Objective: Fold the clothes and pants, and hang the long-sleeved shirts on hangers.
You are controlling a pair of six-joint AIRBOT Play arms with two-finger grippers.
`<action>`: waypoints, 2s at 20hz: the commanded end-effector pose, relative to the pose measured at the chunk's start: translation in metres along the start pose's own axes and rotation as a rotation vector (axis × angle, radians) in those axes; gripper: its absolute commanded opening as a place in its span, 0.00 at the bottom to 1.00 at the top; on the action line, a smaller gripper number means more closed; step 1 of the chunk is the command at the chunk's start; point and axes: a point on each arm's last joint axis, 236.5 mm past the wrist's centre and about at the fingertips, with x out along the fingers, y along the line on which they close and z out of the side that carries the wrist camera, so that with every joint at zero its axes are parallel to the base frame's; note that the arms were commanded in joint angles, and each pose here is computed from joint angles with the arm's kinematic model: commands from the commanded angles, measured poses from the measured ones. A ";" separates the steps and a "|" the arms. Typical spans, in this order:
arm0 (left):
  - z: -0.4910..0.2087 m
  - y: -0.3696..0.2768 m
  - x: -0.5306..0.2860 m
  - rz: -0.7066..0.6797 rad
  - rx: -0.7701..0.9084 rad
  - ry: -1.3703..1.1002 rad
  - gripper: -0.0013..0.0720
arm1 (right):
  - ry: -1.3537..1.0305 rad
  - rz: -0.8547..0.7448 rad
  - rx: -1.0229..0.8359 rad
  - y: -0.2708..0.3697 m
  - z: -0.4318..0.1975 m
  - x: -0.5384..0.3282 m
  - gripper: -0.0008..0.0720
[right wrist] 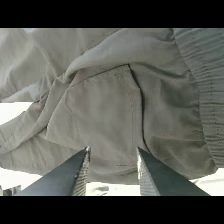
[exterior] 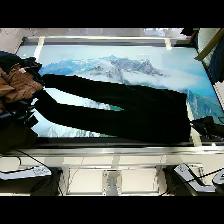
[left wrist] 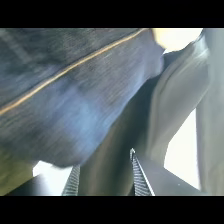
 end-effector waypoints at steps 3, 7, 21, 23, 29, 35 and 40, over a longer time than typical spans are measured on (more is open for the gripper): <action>-0.022 0.019 0.003 0.062 0.016 0.098 0.50 | -0.001 0.003 0.008 0.001 0.000 0.000 0.47; -0.025 0.012 0.027 0.035 -0.021 0.099 0.50 | 0.003 0.006 0.008 0.001 -0.001 0.000 0.47; -0.005 -0.007 0.015 0.028 0.026 0.004 0.03 | 0.045 -0.141 -0.029 -0.029 -0.007 -0.009 0.47; 0.006 -0.016 -0.008 0.036 0.085 -0.052 0.03 | 0.077 -0.224 -0.021 -0.050 -0.013 -0.012 0.48; 0.009 -0.038 -0.068 0.055 0.156 -0.119 0.03 | 0.209 -0.316 0.019 -0.097 -0.030 -0.004 0.49; -0.012 -0.034 -0.077 0.100 0.152 -0.050 0.03 | 0.265 -0.109 0.089 -0.095 -0.027 0.039 0.49; -0.013 -0.034 -0.077 0.098 0.138 -0.047 0.03 | 0.266 -0.101 0.104 -0.103 -0.025 0.048 0.49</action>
